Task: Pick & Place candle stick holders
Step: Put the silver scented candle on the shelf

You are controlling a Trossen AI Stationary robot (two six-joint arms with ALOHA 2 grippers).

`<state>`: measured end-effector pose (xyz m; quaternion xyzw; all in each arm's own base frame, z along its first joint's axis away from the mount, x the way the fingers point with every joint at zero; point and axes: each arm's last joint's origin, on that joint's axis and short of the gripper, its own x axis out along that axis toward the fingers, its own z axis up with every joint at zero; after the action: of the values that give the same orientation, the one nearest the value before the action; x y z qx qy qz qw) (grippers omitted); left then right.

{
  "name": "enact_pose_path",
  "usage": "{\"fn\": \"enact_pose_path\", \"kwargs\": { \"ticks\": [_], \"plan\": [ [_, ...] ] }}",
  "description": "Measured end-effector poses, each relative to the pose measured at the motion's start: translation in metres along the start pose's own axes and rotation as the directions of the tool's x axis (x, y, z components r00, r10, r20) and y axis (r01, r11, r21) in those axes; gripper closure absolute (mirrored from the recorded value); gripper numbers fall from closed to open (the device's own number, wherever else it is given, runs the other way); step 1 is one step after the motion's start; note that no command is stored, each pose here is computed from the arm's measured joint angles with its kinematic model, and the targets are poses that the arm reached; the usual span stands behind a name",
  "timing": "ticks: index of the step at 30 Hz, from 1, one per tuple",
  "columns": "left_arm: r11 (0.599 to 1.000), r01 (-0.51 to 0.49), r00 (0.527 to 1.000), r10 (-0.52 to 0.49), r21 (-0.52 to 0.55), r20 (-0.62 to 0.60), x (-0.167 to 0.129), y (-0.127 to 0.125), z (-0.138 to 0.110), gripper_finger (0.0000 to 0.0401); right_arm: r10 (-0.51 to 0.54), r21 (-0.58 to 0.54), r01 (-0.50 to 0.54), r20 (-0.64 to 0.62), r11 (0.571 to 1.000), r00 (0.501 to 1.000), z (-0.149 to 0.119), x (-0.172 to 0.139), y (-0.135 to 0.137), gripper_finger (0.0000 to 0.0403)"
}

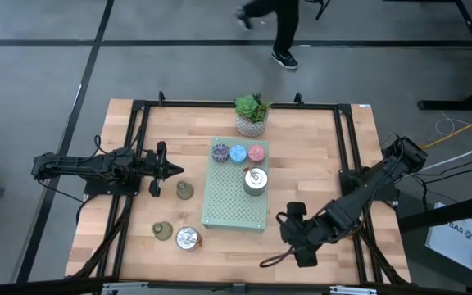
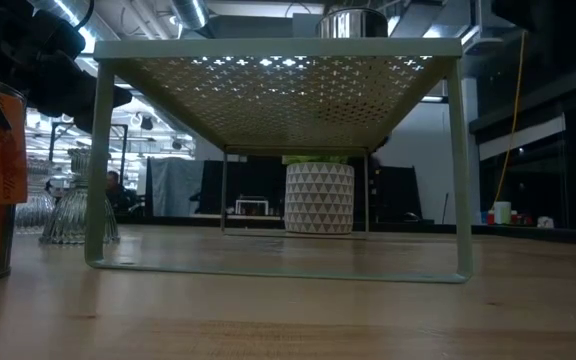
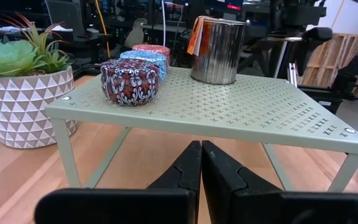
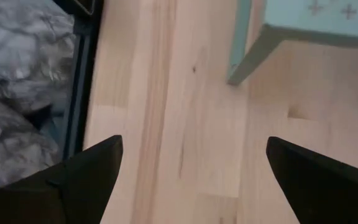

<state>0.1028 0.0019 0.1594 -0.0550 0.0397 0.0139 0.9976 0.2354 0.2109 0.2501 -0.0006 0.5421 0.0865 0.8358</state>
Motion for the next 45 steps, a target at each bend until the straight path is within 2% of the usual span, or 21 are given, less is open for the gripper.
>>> {"fn": "enact_pose_path", "kwargs": {
  "ticks": [3, 6, 10, 13, 16, 19, 22, 26, 33, 37, 45],
  "plan": [
    [1.0, 0.0, 1.0, 0.0, 0.0, 0.0, 0.0, 0.0, 0.0, 0.0395, -0.044, -0.082, 0.043, -0.01, 0.996, 0.999, -0.01, -0.004, 0.006, 0.0004],
    [1.0, 0.0, 1.0, 0.0, 0.0, 0.0, 0.0, 0.0, 0.0, 0.0395, -0.064, -0.139, 0.071, 0.054, 0.988, 0.996, -0.023, -0.011, 0.01, 0.0004],
    [1.0, -0.001, 1.0, 0.001, 0.004, 0.0, 0.0, 0.0, 0.0, 0.0395, 0.06, -0.198, -0.017, 0.212, 0.98, 0.975, -0.039, -0.023, 0.012, 0.0004],
    [0.998, -0.002, 1.0, 0.001, 0.069, 0.002, 0.0, 0.0, 0.0, 0.0395, 0.198, -0.267, -0.105, 0.351, 0.958, 0.915, -0.049, -0.029, 0.008, 0.0004],
    [0.996, -0.001, 1.0, 0.001, 0.094, 0.003, 0.0, 0.0, 0.0, 0.0395, 0.329, -0.348, -0.185, 0.42, 0.919, 0.846, -0.063, -0.025, -0.001, 0.0004],
    [0.995, -0.001, 1.0, 0.001, 0.096, 0.002, 0.0, 0.0, 0.0, 0.0395, 0.398, -0.377, -0.227, 0.479, 0.898, 0.782, -0.079, -0.016, -0.011, 0.0004],
    [0.995, -0.001, 1.0, 0.001, 0.097, 0.001, 0.0, 0.0, 0.0, 0.0395, 0.42, -0.397, -0.225, 0.52, 0.89, 0.744, -0.096, -0.006, -0.023, 0.0004],
    [0.995, -0.001, 1.0, 0.001, 0.097, 0.002, 0.0, 0.0, 0.0, 0.0395, 0.45, -0.449, -0.193, 0.586, 0.873, 0.674, -0.112, -0.003, -0.039, 0.0004],
    [0.995, -0.001, 1.0, 0.0, 0.097, 0.007, 0.0, 0.0, 0.001, 0.0395, 0.4, -0.46, -0.075, 0.666, 0.885, 0.629, -0.132, -0.002, -0.077, 0.0004],
    [0.995, -0.001, 1.0, -0.001, 0.097, 0.014, 0.0, 0.0, 0.001, 0.0395, 0.38, -0.478, 0.018, 0.721, 0.878, 0.58, -0.139, -0.003, -0.1, 0.0004],
    [0.995, 0.0, 1.0, -0.002, 0.097, 0.021, 0.0, 0.0, 0.002, 0.0395, 0.315, -0.42, 0.11, 0.807, 0.901, 0.5, -0.145, -0.004, -0.142, 0.0004]
  ]
}}
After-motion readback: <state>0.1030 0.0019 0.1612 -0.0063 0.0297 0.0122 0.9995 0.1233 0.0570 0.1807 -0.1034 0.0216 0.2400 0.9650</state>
